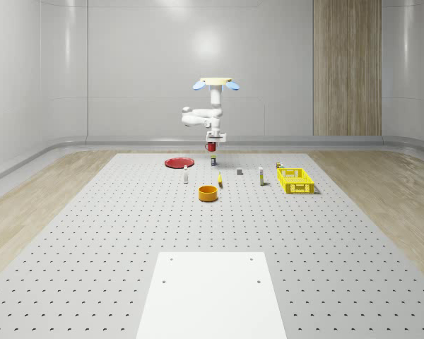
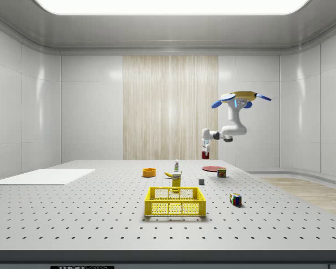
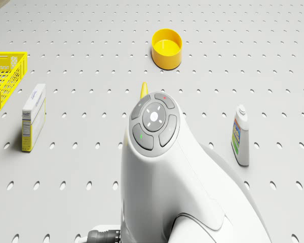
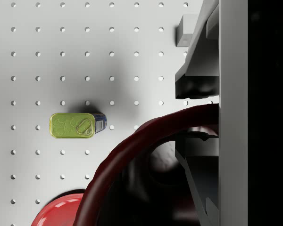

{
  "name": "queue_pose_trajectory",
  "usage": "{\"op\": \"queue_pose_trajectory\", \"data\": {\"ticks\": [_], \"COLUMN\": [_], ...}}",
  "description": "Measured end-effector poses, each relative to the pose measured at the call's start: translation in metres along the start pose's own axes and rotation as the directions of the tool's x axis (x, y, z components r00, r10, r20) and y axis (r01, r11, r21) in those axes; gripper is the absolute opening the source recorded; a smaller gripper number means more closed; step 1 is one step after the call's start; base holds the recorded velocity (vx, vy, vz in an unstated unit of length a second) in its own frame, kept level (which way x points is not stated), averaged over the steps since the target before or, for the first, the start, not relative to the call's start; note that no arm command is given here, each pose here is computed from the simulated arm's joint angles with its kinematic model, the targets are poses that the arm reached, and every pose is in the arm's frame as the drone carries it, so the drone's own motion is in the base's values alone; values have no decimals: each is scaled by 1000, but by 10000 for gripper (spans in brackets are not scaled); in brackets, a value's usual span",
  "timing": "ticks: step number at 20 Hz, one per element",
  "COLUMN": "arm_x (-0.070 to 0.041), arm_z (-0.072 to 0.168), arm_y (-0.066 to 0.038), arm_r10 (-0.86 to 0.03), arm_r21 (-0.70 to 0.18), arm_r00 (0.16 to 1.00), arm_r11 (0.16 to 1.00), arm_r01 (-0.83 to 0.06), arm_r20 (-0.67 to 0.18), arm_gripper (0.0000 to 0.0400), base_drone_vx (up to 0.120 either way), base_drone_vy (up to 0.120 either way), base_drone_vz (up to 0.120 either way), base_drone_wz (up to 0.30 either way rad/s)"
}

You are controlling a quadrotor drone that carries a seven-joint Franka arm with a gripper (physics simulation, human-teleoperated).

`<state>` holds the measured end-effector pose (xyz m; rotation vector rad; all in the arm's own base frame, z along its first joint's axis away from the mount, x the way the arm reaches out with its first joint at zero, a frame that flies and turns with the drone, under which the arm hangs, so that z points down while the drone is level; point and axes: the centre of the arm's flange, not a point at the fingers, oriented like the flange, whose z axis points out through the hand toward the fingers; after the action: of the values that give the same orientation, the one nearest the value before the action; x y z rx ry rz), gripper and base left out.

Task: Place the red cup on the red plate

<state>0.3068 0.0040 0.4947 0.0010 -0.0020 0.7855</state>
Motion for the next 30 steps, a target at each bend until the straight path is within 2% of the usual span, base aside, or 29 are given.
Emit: {"op": "queue_pose_trajectory", "data": {"ticks": [11, 16, 30], "arm_x": [0, 0, 0], "arm_z": [0, 0, 0], "arm_y": [0, 0, 0], "arm_r10": [0, 0, 0], "arm_r21": [0, 0, 0], "arm_r00": [1000, 1000, 1000], "arm_r11": [1000, 1000, 1000], "arm_r01": [0, 0, 0], "arm_r20": [0, 0, 0], "arm_gripper": [100, 100, 100], "base_drone_vx": [0, -120, -120], "base_drone_vy": [-120, -120, -120], "base_drone_vz": [0, 0, -117], "base_drone_wz": [0, 0, 0]}}
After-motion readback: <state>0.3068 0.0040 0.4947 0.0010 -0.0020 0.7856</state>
